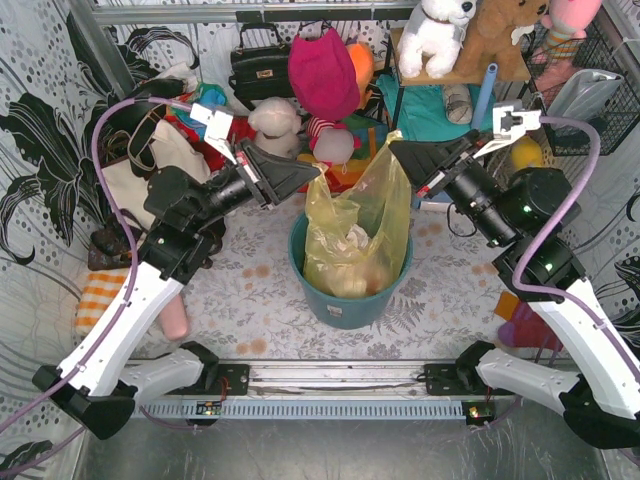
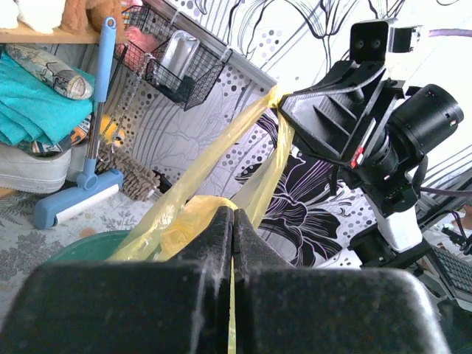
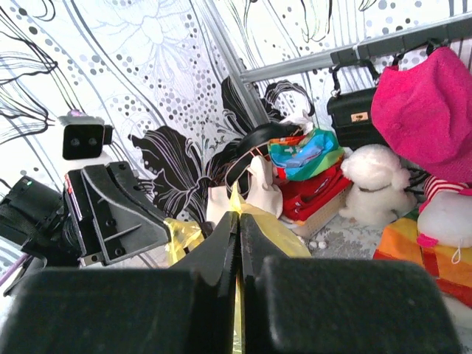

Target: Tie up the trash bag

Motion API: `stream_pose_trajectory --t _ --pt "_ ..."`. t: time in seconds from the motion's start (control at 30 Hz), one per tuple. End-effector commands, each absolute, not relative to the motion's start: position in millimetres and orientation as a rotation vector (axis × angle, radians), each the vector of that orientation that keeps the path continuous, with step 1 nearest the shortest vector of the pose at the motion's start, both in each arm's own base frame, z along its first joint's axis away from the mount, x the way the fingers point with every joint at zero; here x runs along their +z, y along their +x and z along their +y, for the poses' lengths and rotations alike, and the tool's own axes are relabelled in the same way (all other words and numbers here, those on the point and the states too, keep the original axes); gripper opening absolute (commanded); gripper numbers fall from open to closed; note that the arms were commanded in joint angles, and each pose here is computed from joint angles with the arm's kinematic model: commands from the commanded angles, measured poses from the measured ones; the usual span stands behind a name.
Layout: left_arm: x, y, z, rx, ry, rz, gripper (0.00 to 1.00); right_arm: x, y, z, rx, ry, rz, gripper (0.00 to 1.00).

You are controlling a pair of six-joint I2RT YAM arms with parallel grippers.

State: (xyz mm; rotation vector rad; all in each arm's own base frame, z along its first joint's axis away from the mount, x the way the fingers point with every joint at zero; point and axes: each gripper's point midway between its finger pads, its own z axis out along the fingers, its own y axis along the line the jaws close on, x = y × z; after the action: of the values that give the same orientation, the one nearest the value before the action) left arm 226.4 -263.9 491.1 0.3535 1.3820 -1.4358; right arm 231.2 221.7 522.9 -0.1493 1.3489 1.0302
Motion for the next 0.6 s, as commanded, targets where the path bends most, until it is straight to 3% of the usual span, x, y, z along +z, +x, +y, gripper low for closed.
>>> stream_pose_trajectory --t 0.0,0.13,0.23,0.33,0.4,0.57 --pt "521 198 -252 -1.435 0.424 1.206 0.08 544 222 205 1.006 -0.119 1.249 0.0" --pt "518 183 -244 -1.427 0.437 1.183 0.23 526 225 204 0.994 -0.1 1.311 0.0" --pt "511 189 -238 -1.396 0.375 1.227 0.48 515 225 205 0.997 -0.091 1.343 0.0" --pt "502 199 -234 -1.374 0.293 1.293 0.63 507 226 205 0.998 -0.085 1.37 0.0" --pt "495 209 -233 -1.359 0.226 1.363 0.69 505 226 205 0.998 -0.082 1.377 0.0" --pt "475 210 -248 -1.424 0.234 1.534 0.72 501 227 206 0.996 -0.079 1.394 0.0"
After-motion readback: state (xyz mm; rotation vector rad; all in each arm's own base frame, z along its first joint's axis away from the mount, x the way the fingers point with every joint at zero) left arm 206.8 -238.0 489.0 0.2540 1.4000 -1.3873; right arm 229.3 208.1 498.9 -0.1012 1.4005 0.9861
